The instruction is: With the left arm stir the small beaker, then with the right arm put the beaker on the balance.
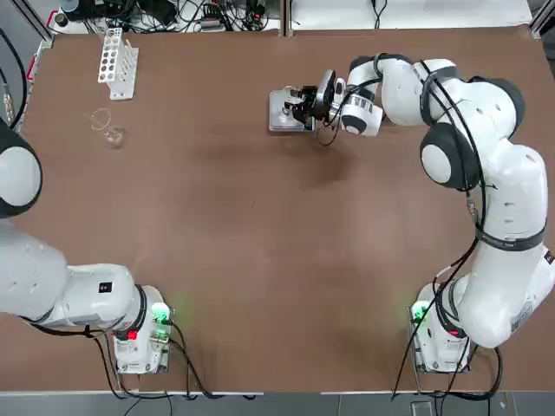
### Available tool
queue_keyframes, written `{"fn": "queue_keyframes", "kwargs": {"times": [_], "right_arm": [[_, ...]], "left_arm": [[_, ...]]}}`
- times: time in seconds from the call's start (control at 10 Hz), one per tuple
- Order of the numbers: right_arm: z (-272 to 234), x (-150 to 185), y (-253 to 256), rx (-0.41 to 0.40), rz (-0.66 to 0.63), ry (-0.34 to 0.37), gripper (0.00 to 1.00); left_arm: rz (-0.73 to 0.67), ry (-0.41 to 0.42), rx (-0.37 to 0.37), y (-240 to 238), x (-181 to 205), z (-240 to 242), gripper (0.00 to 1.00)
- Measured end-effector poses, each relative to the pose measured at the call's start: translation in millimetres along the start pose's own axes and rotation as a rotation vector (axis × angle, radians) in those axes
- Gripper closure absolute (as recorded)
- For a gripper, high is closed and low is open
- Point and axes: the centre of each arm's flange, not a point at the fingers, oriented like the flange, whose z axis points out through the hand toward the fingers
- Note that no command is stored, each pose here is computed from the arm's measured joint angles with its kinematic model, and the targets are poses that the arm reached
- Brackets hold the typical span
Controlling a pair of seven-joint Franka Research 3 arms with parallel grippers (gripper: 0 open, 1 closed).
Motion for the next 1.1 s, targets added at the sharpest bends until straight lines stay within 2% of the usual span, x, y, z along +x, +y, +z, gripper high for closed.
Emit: {"fn": "queue_keyframes", "kwargs": {"times": [1.1], "right_arm": [[11.1, -19.2, 20.6, -0.023, 0.001, -0.013, 0.42]], "left_arm": [[0.014, 0.005, 0.000, 1.5, -1.9, -3.5, 0.00]]}}
